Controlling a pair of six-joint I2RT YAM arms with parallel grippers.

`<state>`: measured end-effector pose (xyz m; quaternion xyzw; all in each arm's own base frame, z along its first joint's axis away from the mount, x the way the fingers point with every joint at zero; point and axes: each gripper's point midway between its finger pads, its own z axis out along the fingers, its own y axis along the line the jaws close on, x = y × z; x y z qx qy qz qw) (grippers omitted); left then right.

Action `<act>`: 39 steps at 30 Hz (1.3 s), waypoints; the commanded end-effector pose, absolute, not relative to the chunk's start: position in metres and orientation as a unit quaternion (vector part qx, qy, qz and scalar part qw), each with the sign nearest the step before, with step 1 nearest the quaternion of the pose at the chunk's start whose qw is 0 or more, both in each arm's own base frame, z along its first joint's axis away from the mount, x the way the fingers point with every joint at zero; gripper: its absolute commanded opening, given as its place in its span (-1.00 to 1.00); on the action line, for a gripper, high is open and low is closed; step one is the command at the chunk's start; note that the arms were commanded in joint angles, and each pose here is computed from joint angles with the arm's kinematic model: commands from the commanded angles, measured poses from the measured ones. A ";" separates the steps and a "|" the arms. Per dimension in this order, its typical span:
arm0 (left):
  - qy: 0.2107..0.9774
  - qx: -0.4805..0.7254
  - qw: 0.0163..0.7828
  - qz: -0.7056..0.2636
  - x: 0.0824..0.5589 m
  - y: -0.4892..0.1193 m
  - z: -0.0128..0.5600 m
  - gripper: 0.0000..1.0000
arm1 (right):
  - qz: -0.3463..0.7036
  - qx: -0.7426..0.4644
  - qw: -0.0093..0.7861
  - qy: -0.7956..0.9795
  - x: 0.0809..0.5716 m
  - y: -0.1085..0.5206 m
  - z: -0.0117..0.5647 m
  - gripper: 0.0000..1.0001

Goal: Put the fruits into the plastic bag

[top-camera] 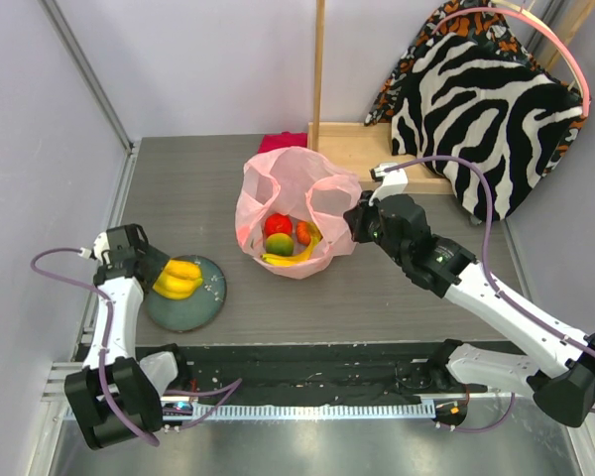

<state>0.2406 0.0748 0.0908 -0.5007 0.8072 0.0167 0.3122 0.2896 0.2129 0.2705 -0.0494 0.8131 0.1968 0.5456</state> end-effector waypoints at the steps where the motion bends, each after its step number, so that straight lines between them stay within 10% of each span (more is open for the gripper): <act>1: 0.791 -0.517 0.326 0.008 0.246 0.080 0.091 0.42 | 0.219 -0.039 0.569 0.792 0.293 0.214 0.290 -0.98; 30: 0.767 -0.514 0.376 0.077 0.214 0.104 0.137 -1.00 | 0.228 -0.041 0.566 0.791 0.295 0.211 0.285 -0.98; 39: 0.747 -0.436 0.501 0.017 0.252 0.097 0.218 -1.00 | 0.231 -0.038 0.563 0.793 0.294 0.212 0.283 -0.98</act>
